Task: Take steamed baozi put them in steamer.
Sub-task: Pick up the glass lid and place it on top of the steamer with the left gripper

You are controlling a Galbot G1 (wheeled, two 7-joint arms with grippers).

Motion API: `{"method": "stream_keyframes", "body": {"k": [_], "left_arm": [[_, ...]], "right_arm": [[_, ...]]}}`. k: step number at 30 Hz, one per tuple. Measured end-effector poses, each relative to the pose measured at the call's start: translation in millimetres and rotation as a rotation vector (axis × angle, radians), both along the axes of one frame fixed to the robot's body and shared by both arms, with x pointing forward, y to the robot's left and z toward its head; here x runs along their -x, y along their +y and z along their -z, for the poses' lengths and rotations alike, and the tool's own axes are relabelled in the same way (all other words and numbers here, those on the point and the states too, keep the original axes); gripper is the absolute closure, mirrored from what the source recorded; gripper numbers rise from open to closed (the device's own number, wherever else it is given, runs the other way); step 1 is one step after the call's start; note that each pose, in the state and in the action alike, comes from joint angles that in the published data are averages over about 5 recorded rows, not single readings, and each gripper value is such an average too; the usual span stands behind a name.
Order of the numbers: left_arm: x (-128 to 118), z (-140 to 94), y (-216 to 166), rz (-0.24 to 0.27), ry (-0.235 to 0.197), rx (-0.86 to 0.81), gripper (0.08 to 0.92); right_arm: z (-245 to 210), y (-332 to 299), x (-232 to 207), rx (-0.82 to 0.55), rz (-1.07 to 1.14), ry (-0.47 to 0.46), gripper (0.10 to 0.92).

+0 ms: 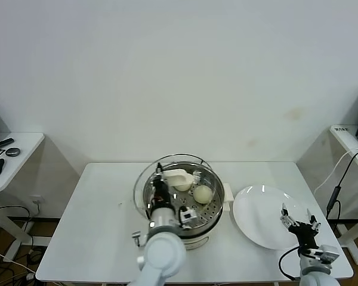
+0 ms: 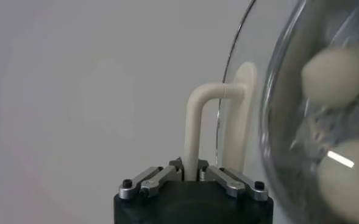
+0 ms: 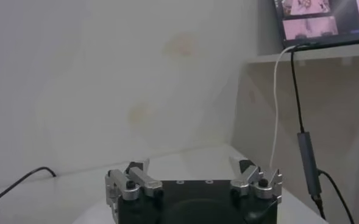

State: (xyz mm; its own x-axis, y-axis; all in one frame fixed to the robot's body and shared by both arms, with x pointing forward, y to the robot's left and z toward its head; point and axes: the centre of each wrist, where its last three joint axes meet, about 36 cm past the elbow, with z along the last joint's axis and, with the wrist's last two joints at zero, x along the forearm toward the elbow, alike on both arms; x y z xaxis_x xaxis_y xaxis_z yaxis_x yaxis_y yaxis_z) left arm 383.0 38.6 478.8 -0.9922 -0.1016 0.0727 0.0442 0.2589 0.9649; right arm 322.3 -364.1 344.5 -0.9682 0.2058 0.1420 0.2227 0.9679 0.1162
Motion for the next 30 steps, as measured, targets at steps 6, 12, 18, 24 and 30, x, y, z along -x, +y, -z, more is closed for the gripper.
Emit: {"method": "stream_keyframes", "body": {"k": [6,12,18,24,30], "left_arm": [[-5,8,-18,0.034,0.007,-0.014,0.819],[-9,22,-26,0.026,0.004,-0.065,0.819],[-8,30,-32,0.028,-0.002,-0.102,0.819],[-8,37,-36,0.032,0.006,-0.125,0.819],[-13,41,-36,0.022,0.008,-0.142,0.819]], "right_arm": [[1,4,-3,-0.005,-0.002,0.000,0.200],[4,8,-6,-0.009,-0.006,0.003,0.200],[5,10,-8,-0.011,-0.010,0.003,0.200],[5,11,-8,-0.012,-0.010,0.003,0.200],[6,13,-8,-0.013,-0.011,0.004,0.200]]}}
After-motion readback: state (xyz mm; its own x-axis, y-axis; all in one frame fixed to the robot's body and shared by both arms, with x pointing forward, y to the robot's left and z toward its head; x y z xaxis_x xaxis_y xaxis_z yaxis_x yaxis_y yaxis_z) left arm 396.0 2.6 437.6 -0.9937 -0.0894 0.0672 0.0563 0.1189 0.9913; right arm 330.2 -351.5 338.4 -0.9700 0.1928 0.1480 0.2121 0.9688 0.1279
